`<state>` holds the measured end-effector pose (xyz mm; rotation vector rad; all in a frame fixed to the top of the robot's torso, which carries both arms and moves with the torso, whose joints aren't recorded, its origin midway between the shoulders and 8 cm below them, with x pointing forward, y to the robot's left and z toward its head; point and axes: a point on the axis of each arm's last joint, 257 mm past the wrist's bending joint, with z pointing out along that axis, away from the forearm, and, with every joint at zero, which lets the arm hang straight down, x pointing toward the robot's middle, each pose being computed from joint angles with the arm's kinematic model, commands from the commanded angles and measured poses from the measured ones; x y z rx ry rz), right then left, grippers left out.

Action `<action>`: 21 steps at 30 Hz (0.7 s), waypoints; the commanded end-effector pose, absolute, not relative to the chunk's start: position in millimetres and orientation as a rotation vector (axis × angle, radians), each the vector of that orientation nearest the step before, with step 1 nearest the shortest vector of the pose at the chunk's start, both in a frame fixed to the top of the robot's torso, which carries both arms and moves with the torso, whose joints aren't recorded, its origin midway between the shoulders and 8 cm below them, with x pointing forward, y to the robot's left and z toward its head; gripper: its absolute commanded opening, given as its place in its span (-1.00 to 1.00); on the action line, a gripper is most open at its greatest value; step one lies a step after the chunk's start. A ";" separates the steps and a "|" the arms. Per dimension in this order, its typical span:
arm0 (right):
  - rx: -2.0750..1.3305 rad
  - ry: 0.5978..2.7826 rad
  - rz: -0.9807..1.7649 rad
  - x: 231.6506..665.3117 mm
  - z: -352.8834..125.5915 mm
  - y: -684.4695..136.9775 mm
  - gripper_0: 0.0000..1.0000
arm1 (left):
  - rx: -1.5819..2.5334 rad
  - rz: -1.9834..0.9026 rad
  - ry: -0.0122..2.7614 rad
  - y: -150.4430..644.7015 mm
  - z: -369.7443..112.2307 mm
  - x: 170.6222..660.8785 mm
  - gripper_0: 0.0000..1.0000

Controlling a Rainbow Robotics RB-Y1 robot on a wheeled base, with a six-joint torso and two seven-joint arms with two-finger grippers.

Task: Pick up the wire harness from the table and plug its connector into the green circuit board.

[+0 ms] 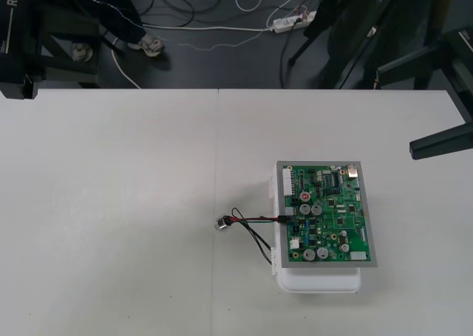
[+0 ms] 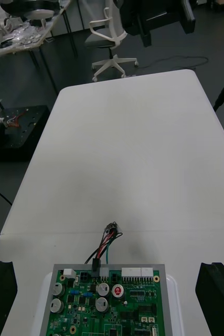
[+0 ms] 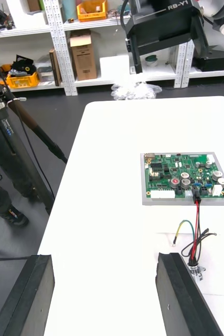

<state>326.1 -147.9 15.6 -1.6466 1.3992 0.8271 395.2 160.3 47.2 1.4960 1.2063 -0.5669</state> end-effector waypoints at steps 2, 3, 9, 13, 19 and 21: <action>-1.650 1.367 0.790 322.8 45.2 -154.1 1.00 | 1.444 -0.556 1.214 158.8 65.0 399.0 0.13; -1.655 1.365 0.793 321.7 44.6 -154.1 1.00 | 1.444 -0.556 1.214 158.8 65.0 399.0 0.13; -1.672 1.345 0.792 318.8 43.1 -154.3 1.00 | 1.444 -0.556 1.214 158.8 65.0 399.0 0.14; -1.687 1.325 0.787 315.9 40.9 -153.5 1.00 | 1.444 -0.556 1.214 158.8 65.0 399.0 0.14; -1.743 1.223 0.732 313.9 39.2 -153.6 1.00 | 1.444 -0.556 1.214 158.8 65.0 399.0 0.14; -1.743 1.221 0.739 312.8 36.2 -154.6 1.00 | 1.444 -0.556 1.214 158.8 65.0 399.0 0.14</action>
